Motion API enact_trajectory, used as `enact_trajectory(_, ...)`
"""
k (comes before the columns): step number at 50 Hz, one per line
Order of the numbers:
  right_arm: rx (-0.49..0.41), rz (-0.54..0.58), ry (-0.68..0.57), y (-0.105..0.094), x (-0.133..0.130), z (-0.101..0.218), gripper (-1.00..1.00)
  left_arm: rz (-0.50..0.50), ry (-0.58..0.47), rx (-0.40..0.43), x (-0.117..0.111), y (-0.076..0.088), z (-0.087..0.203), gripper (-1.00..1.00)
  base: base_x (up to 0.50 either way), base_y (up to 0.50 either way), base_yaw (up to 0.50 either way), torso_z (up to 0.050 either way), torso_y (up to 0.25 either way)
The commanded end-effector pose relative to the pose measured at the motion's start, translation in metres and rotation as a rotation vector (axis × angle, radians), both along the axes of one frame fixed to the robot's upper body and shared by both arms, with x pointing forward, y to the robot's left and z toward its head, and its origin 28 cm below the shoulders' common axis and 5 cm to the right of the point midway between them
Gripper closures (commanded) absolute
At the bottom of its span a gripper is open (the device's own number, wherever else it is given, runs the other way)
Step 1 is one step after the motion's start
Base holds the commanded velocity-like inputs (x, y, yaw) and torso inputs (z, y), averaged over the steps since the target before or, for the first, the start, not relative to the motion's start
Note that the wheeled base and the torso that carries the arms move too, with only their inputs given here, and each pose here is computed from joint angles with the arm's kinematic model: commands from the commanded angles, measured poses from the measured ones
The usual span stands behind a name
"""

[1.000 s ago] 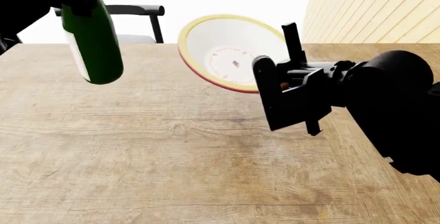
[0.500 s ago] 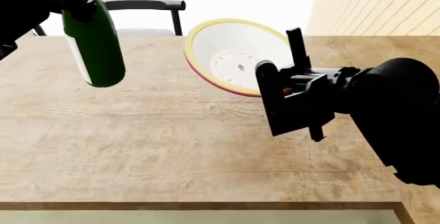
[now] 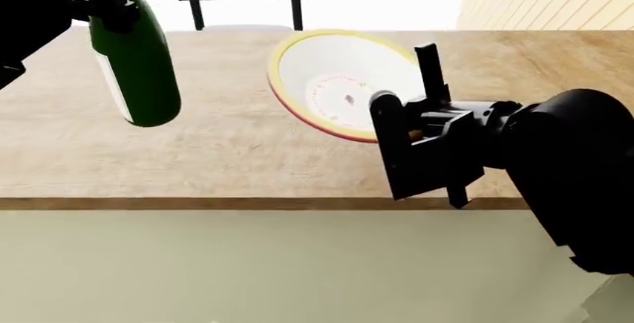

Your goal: Pick the bowl and bottle and place them in the sink. Then turn on the water.

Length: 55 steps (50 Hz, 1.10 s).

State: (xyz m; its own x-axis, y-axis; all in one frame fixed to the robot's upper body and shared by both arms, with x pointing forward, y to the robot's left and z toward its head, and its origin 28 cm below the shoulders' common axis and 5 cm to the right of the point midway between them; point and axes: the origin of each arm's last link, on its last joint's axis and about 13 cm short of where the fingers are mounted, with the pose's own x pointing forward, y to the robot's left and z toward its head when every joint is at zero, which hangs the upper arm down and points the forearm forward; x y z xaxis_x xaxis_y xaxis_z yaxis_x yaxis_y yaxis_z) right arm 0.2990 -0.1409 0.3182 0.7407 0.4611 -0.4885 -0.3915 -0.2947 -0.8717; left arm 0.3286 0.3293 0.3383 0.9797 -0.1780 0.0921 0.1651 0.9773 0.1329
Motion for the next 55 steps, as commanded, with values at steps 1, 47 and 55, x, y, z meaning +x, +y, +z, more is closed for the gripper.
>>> enact_trajectory(1,0.009,-0.007,-0.041,-0.001,-0.001,0.004,1.00,0.005,-0.022,-0.009,-0.001,0.000,0.003,1.00,0.00,0.00,0.00,0.000,0.000)
enact_trajectory(47,0.074,-0.035,-0.029,-0.006,-0.008,-0.007,1.00,-0.035,-0.018,-0.014,-0.003,-0.013,0.002,1.00,-0.07,0.01,-0.45,0.000,0.001)
enact_trajectory(55,0.081,-0.048,-0.024,-0.009,-0.012,-0.010,1.00,-0.050,-0.014,-0.029,-0.001,-0.017,0.000,1.00,-0.08,0.02,-0.50,0.000,0.000)
